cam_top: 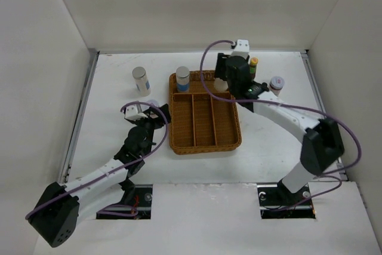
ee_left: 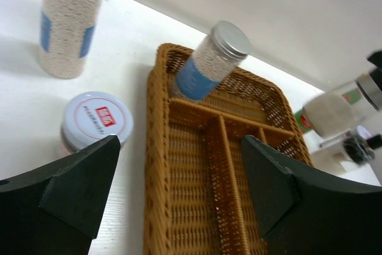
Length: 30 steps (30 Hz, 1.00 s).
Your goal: Organize the condiment bottles
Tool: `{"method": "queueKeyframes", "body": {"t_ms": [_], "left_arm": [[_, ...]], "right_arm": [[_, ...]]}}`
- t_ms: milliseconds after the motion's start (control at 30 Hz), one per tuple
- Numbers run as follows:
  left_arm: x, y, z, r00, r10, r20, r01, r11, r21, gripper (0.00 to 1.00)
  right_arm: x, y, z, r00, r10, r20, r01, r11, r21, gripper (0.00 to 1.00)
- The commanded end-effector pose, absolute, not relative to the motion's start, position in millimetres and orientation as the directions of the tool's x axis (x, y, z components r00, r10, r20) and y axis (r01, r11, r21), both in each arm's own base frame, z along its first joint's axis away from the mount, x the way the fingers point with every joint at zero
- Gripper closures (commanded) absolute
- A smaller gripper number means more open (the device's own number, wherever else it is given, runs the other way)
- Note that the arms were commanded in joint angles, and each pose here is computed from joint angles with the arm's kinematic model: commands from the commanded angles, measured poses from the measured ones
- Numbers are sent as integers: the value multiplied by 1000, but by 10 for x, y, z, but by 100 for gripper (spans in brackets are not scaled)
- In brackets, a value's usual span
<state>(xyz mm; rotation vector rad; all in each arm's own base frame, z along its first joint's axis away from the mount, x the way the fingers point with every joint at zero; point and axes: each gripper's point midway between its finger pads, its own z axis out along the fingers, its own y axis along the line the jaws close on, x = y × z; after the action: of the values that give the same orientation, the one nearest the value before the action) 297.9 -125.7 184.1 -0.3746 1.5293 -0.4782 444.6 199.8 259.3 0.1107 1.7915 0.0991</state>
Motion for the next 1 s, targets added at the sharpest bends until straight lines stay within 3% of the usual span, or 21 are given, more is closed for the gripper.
{"method": "queueKeyframes", "body": {"t_ms": [0, 200, 400, 567, 700, 967], "left_arm": [[3008, -1123, 1855, 23, -547, -837, 27, 837, -547, 18], [3065, -1044, 1751, 15, -533, -846, -17, 846, -533, 18], [3101, -976, 1702, 17, -524, -851, -50, 850, -524, 17], [3132, -944, 1627, 6, -508, -862, -83, 858, -506, 17], [3184, -890, 1524, -24, -473, -881, -147, 873, -465, 12], [3317, -825, 1436, -139, -383, -913, -239, 908, -345, 6]], "right_arm": [[4812, 2495, 3061, -100, 184, -978, -112, 975, 194, 42], [5261, 2912, 2664, -155, 144, -977, -147, 975, 167, 42], [5325, 3135, 2154, -230, 109, -967, -165, 975, 150, 40], [5230, 3196, 1903, -267, 81, -960, -164, 978, 128, 23], [5145, 3133, 2139, -241, 115, -964, -158, 975, 156, 2], [4460, 2639, 2759, -164, 265, -950, -161, 943, 291, 0]]}}
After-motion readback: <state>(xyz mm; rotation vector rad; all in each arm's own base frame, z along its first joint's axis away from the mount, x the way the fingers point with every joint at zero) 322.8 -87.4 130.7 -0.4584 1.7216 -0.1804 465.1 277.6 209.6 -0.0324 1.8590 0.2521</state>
